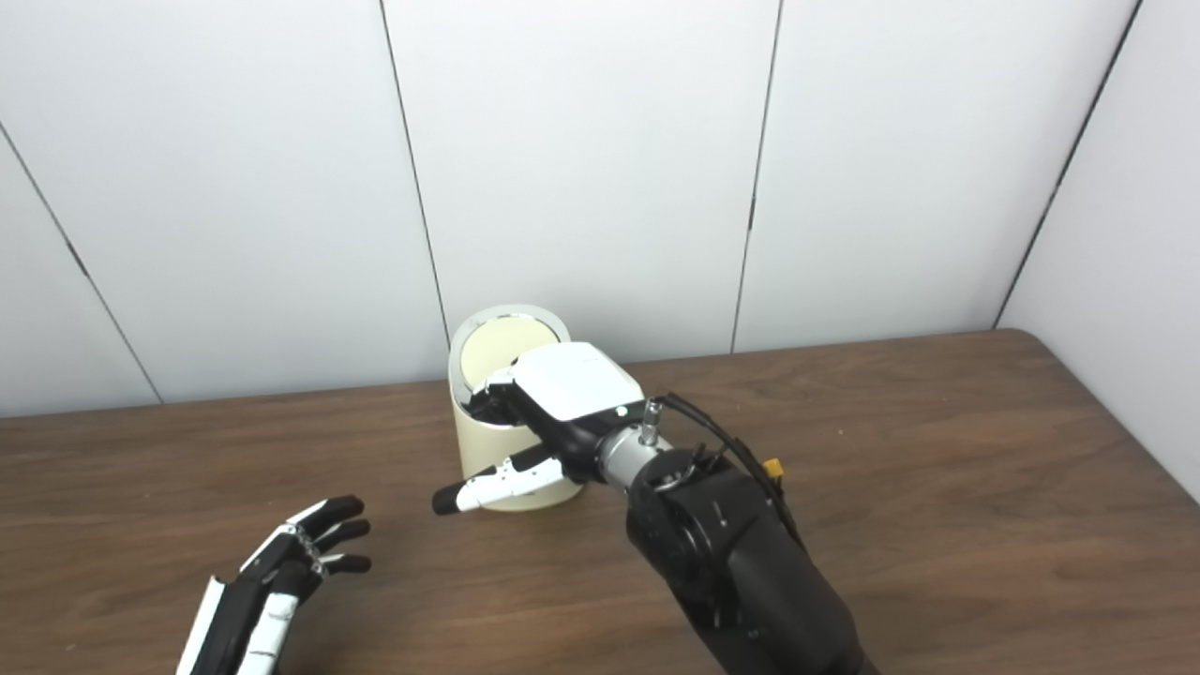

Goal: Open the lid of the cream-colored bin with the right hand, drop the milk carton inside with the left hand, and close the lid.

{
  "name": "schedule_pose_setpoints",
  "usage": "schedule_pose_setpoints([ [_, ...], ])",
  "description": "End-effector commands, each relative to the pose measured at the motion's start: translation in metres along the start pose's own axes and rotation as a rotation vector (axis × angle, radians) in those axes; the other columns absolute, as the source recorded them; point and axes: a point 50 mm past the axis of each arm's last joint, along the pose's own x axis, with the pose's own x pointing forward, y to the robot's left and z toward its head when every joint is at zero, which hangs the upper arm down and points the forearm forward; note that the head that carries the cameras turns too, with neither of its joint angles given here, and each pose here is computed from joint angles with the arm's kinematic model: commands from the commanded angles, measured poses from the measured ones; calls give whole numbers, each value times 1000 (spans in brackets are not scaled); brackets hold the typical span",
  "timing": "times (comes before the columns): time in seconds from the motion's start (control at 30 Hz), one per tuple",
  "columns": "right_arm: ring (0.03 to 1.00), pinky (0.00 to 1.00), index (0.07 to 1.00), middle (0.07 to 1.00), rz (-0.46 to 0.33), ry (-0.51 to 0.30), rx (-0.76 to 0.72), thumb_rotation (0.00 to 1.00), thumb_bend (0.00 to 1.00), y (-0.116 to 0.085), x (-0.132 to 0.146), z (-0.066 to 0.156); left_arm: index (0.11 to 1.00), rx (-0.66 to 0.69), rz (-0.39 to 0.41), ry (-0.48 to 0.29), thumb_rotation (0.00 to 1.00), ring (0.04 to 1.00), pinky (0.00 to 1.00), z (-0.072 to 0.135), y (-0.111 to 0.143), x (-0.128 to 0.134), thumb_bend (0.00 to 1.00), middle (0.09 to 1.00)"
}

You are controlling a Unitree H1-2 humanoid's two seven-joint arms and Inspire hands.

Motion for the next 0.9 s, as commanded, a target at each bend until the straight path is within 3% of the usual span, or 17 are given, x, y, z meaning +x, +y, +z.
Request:
schedule_pose_setpoints([
  [0.0,892,903,760,827,244,56,47,905,918,49,3,-11,817,4,4,-41,848,786,655,9,-3,4,685,823],
  [0.2,893,902,754,817,263,72,66,895,943,63,3,-18,812,11,9,-37,853,781,650,11,-3,3,686,818],
  [0.5,904,910,770,828,272,87,73,908,944,65,-2,-24,814,15,8,-34,856,782,653,10,-2,2,694,819],
  [0.63,907,918,788,840,268,95,77,903,923,58,-6,-25,816,18,5,-36,860,780,651,10,-2,2,688,821],
  [0.87,895,876,809,847,130,63,115,826,866,27,-16,-23,815,15,7,-32,855,780,650,9,-1,2,689,820],
])
